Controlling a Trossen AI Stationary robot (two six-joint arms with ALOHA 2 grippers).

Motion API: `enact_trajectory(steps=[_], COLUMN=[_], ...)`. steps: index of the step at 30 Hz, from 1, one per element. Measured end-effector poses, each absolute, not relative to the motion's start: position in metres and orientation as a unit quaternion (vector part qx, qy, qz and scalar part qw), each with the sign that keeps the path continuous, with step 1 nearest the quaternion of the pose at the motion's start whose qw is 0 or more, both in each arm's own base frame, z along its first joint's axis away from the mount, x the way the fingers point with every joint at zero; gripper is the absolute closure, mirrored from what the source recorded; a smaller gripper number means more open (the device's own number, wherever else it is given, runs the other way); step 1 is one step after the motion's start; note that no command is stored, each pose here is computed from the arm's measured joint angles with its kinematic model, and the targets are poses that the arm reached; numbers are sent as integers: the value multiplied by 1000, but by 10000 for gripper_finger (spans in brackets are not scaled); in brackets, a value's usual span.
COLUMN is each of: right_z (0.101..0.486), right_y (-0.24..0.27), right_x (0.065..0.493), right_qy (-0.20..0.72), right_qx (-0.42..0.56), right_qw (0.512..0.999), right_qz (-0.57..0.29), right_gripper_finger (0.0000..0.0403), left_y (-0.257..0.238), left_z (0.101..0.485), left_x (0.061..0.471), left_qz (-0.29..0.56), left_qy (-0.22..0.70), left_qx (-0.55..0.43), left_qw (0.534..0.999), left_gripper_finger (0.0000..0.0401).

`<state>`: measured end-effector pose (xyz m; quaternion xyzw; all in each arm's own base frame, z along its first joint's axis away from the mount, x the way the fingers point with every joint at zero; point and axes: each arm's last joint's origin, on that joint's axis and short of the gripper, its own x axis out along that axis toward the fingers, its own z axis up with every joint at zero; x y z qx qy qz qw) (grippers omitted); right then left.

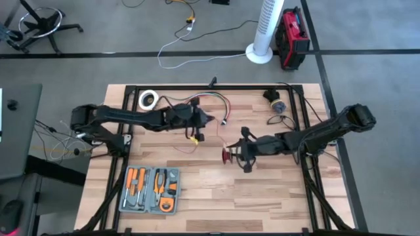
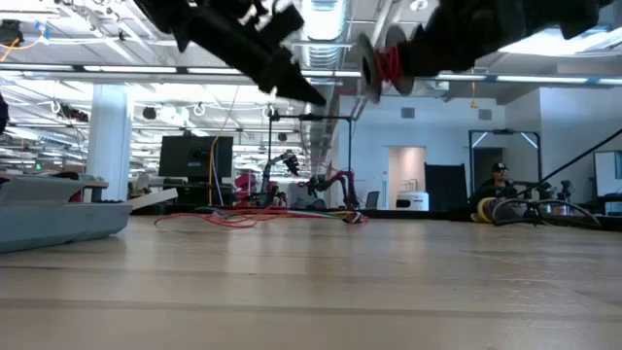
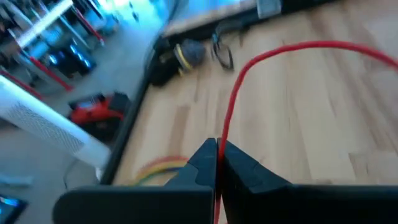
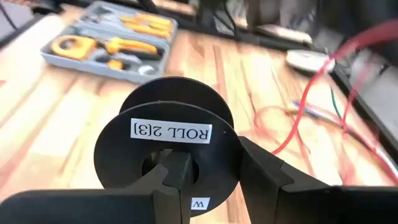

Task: Coil cords
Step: Uncoil the red wire from the black spool

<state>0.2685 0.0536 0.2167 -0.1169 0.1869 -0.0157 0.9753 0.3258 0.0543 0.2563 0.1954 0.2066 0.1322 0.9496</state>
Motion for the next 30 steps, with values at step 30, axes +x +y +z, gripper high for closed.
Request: enact_trajectory(steps=[30], right_z=[224], right_y=[0], right_x=[271], right_qy=[158], right_qx=[-85], right_qw=[938], right_qz=[-296], right_gripper_finger=[295], left_y=[-19], left_z=[301], left_x=[261], left_qz=[-69], left_qy=[231], left_qx=[176], left_qw=[954], left_gripper_finger=[401])
